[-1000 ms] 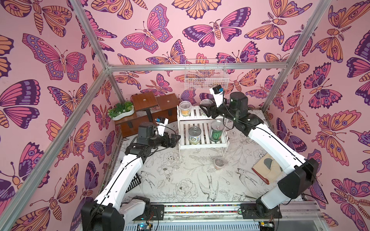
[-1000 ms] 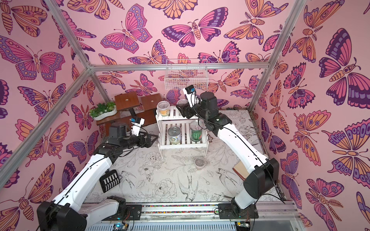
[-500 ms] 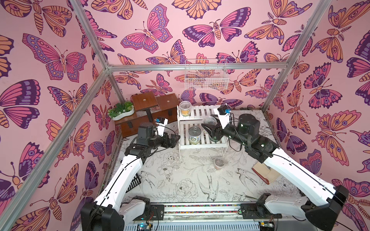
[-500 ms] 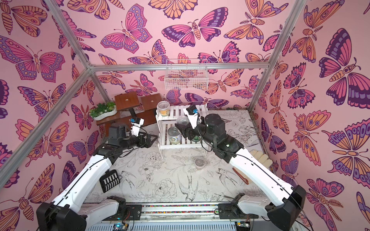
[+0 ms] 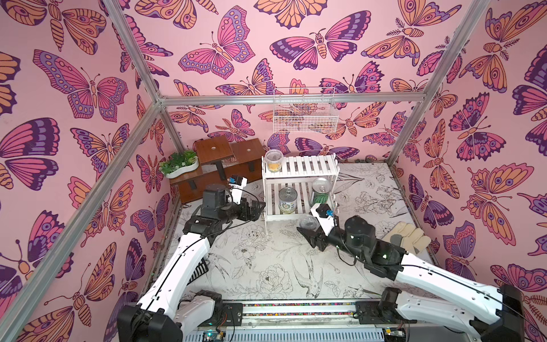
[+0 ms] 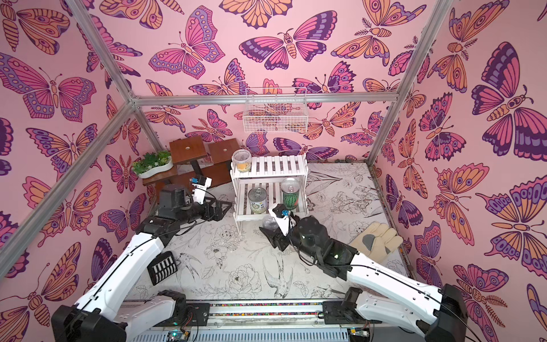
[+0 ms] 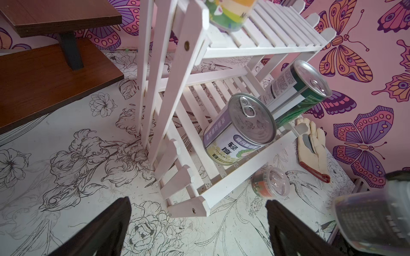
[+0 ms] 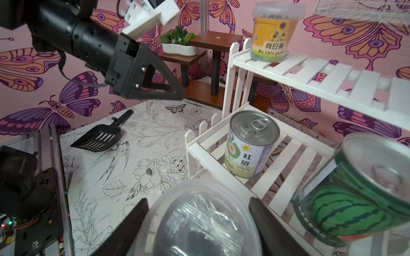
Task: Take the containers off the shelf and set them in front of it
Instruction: Place the container at the center of the board.
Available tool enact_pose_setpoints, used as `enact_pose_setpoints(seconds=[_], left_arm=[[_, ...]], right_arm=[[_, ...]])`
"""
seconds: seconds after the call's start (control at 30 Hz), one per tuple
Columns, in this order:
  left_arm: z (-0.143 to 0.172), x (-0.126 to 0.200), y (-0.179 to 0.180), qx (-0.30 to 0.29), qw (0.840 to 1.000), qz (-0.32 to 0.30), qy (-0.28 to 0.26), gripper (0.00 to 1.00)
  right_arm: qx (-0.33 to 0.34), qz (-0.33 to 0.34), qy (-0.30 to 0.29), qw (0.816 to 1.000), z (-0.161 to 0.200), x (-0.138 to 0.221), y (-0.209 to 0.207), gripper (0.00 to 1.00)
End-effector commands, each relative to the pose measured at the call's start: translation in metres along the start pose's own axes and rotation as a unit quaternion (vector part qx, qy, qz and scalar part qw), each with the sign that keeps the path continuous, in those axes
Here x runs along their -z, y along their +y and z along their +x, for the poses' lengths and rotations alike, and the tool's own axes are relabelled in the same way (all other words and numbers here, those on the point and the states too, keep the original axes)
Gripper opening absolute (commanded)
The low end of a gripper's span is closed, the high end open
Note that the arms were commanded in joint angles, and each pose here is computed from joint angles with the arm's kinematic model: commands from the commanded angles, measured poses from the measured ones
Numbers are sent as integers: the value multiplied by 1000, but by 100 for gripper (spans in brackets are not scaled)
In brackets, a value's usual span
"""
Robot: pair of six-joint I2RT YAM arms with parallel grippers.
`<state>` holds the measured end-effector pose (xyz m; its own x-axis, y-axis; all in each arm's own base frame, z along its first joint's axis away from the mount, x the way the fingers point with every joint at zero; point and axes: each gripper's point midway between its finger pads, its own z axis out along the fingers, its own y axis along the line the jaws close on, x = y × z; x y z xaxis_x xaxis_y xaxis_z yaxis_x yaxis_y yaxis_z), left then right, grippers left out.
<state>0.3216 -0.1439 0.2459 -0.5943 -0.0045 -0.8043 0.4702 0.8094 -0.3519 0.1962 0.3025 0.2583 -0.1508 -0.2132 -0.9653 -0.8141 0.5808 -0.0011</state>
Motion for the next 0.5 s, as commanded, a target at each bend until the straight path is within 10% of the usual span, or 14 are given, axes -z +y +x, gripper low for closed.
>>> enact_pose_setpoints(seconds=[0.0,0.47], left_arm=[[6,3,2,1,1000,-6,3,100],[7,4,2,-3,1000,-10,2,100]], right_arm=[[-30,20,-39,999,-1,-4,-2,38],[-50,48,2,998,76,-51,0,38]])
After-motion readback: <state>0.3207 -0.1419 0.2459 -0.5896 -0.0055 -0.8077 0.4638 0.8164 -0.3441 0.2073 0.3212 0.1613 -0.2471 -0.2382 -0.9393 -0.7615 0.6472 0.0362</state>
